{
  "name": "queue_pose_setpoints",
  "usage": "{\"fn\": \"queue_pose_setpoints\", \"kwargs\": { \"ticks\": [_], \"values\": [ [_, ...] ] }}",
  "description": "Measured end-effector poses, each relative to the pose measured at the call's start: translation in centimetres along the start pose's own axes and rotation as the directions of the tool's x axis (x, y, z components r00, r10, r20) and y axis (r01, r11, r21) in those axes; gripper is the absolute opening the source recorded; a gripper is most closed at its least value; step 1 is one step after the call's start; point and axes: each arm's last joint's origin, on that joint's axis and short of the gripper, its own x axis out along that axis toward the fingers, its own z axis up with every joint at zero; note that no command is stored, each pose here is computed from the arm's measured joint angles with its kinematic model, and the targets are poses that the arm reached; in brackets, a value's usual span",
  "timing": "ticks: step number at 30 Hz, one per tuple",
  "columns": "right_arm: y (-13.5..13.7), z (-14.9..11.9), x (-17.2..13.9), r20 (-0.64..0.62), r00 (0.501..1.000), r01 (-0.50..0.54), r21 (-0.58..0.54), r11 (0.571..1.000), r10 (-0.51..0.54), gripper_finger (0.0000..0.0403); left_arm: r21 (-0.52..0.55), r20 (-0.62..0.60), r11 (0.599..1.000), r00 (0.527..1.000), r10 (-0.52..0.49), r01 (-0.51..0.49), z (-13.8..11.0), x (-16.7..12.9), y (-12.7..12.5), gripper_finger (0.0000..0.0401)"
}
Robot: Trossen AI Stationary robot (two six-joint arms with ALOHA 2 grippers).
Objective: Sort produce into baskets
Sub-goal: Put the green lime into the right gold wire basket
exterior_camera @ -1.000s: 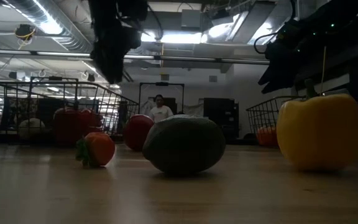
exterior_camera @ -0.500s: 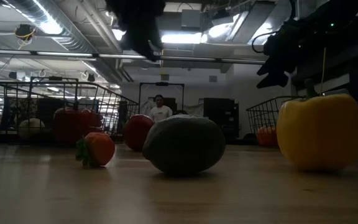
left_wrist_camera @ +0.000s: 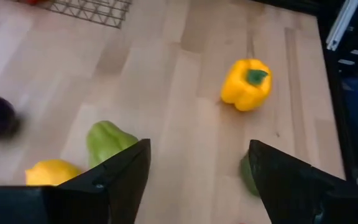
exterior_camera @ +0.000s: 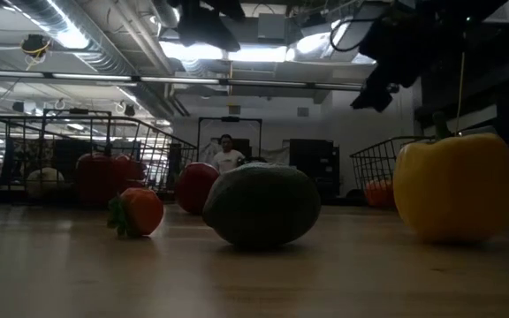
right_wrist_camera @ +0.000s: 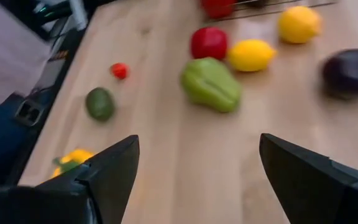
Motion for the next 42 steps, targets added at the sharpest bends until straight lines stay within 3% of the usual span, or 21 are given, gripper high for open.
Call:
{"fn": "queue_pose_setpoints", "kwargs": {
  "ticks": [13,20,26,30,35,42],
  "values": [
    [5.7,0.2,3.4,-0.107,0.969,-0.224,0.006,0.975,0.224,0.0331,0.038,-0.029,0.995,0.995,-0.093,0.094,-1.5,-0.5,-4.1,0.0267],
    [8.5,-0.1,4.5,-0.161,0.935,-0.329,-0.052,0.943,0.317,0.0331,0.077,-0.049,0.988,0.99,-0.131,0.134,-2.4,-0.3,-6.0,0.0267],
    [11.2,0.8,5.7,-0.102,0.915,-0.401,-0.13,0.907,0.39,0.0331,0.101,-0.072,0.984,0.988,-0.138,0.145,-3.1,0.6,-7.1,0.0267],
    [13.0,1.6,6.5,-0.011,0.938,-0.341,-0.192,0.92,0.346,0.0331,0.104,-0.071,0.984,0.987,-0.141,0.148,-3.2,1.2,-7.3,0.0267],
    [14.9,1.8,7.5,0.082,0.973,-0.19,-0.251,0.949,0.217,0.0331,0.108,-0.079,0.984,0.988,-0.135,0.143,-3.3,1.4,-7.3,0.0267],
    [17.0,1.3,10.0,0.137,0.982,-0.084,-0.288,0.954,0.127,0.0331,0.152,-0.083,0.978,0.988,-0.131,0.143,-3.3,1.4,-7.2,0.0267]
  ]
}}
